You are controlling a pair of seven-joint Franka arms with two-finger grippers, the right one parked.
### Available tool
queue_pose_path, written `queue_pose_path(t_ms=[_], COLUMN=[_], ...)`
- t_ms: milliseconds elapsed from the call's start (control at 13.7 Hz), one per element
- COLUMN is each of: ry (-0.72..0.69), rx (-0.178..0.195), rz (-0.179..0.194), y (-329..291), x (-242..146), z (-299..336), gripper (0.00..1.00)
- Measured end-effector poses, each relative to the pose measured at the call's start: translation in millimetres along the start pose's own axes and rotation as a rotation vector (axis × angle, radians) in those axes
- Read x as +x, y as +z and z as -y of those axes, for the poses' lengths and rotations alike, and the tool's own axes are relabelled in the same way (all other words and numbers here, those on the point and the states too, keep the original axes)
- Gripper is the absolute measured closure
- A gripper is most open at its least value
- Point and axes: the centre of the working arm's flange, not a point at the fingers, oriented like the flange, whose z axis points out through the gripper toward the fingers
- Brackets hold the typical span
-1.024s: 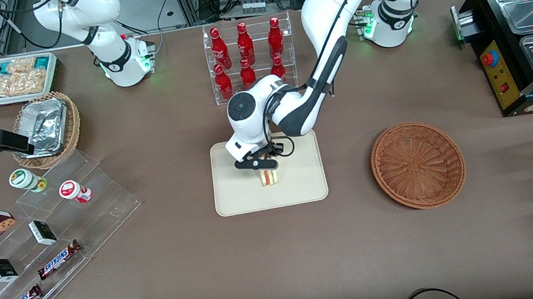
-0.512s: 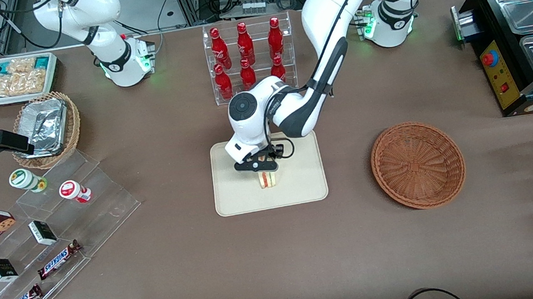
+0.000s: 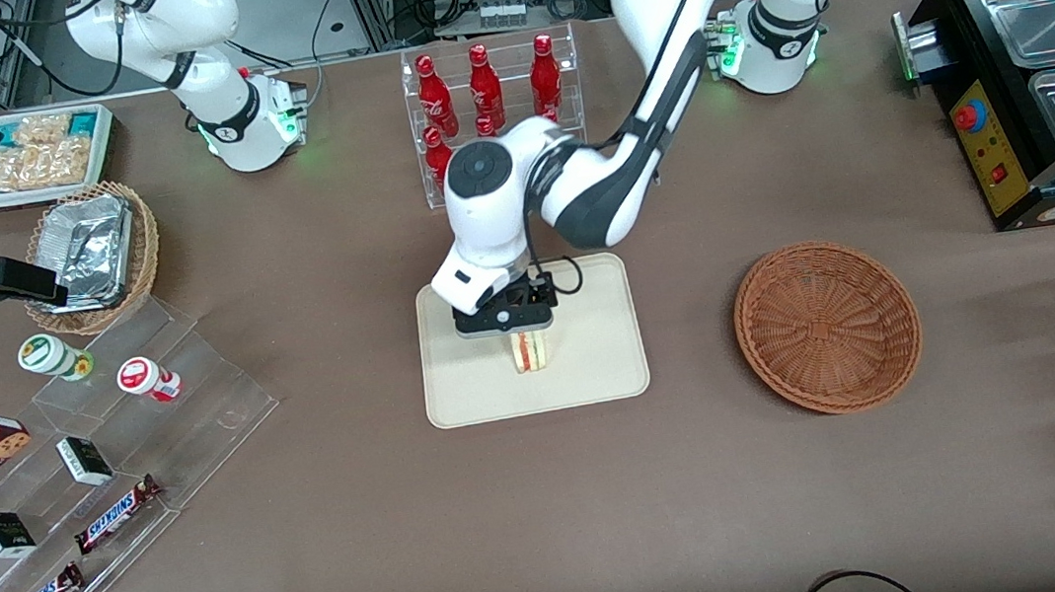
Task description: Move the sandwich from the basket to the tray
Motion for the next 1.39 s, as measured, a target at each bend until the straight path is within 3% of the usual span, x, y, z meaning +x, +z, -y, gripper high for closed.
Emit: queue_pose_path(t_ms=[512,805,1098,1390], ry=[-0.185,-0.136,-0.060,0.011], rx=[0.080,0.101,0.105,0.114], rz=[0.010,0.013,0.063,0.088], y=[-190.8,-237.1,-271.1,-284.0], x=[57.7,63.1,69.9,83.1], z=[129.2,229.3,327.1,394.0], gripper=[0.00,0.00,0.00,0.00])
